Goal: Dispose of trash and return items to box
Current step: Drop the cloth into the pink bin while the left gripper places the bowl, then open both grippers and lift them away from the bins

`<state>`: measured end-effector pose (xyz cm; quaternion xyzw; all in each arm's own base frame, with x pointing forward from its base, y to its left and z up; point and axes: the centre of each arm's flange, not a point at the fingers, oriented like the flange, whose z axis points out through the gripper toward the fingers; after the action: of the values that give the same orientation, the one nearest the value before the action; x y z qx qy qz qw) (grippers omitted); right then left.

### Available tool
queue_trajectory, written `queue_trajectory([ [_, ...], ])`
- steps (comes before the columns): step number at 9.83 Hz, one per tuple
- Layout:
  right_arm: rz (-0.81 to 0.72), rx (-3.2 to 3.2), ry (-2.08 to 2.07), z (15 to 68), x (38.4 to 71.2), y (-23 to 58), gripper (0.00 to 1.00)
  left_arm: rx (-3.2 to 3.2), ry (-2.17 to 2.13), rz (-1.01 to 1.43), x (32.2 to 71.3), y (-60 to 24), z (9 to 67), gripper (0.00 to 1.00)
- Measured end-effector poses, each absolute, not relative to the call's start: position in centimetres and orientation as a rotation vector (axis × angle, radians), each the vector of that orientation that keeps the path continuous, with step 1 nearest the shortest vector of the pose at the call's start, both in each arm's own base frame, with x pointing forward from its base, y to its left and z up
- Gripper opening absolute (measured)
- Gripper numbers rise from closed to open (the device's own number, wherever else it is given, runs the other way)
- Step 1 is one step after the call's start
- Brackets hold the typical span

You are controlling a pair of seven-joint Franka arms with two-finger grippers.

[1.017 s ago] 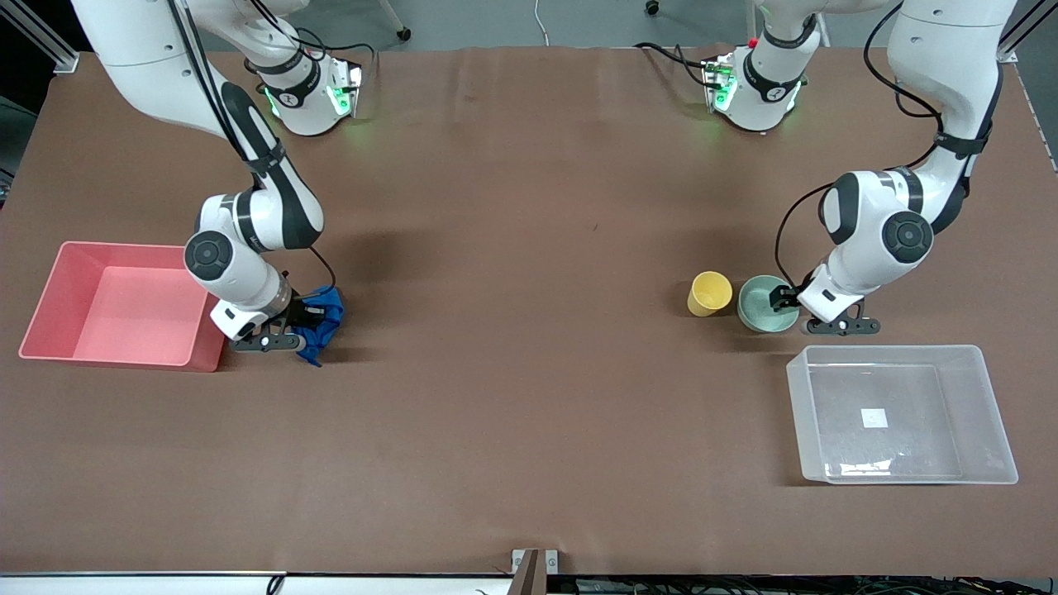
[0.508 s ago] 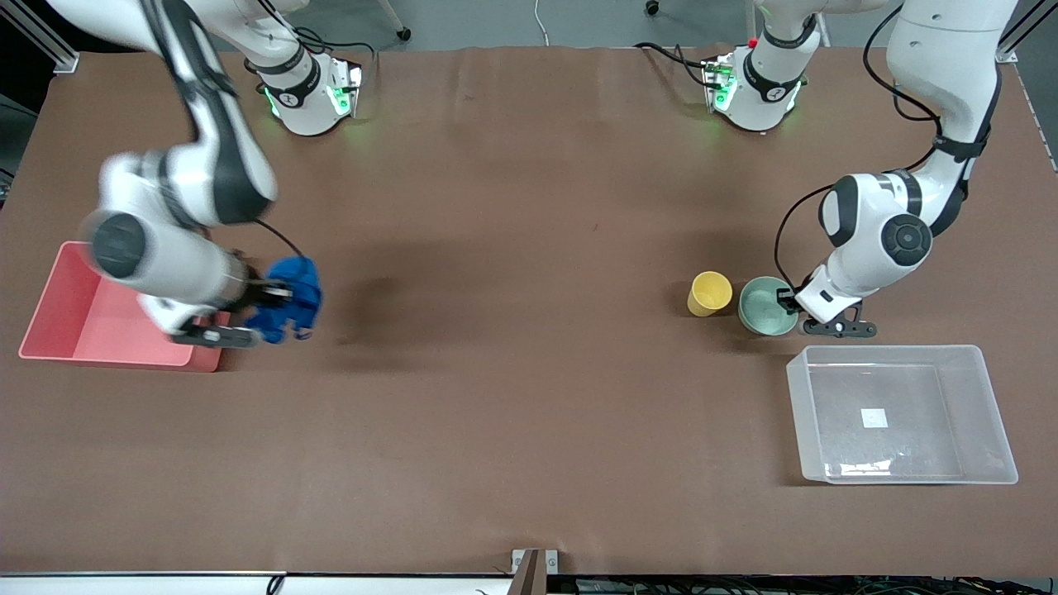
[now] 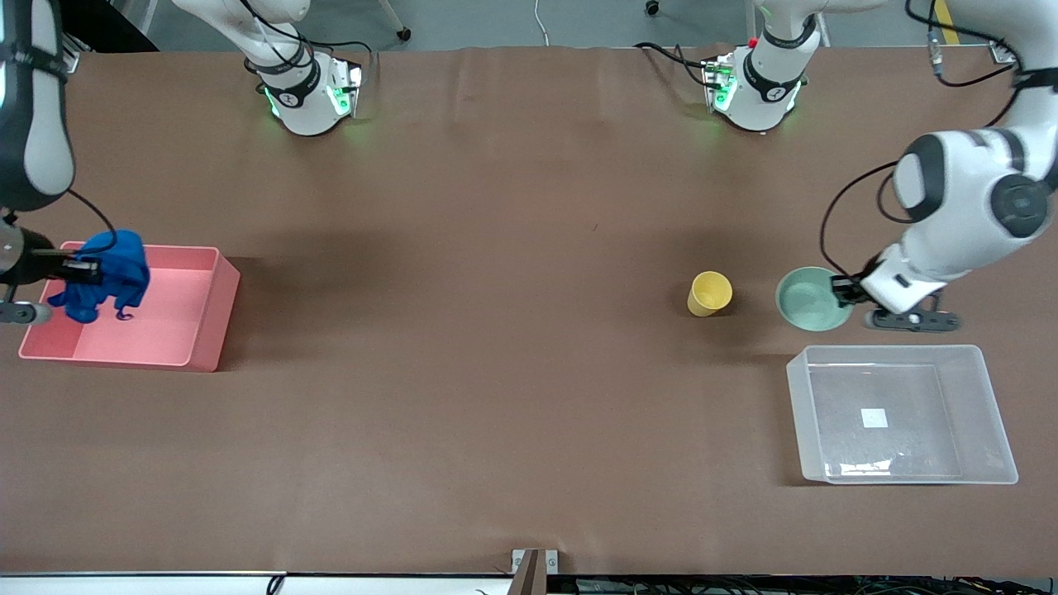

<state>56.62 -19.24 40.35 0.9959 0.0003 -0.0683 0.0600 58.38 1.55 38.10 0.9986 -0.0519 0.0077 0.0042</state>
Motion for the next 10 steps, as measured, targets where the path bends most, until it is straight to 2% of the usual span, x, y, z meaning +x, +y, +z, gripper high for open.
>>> queue_trajectory([
  [3, -0.197, 3.035, 0.066, 27.6, 54.0, -20.2, 0.12, 3.077, -0.173, 0.072, 65.5, 5.0, 40.3, 0.04],
  [6, -0.226, 3.045, 0.1, 22.5, 53.2, -19.9, 0.21, 3.062, -0.18, 0.071, 71.2, 9.7, 35.7, 0.04],
  [8, -0.229, 3.047, 0.123, 22.1, 53.2, -20.3, 0.47, 3.075, -0.178, 0.091, 73.3, 10.4, 31.7, 0.04],
  [10, -0.165, 3.036, 0.137, 26.1, 55.0, -19.8, 0.76, 3.091, -0.17, 0.091, 73.8, 10.7, 27.6, 0.04],
])
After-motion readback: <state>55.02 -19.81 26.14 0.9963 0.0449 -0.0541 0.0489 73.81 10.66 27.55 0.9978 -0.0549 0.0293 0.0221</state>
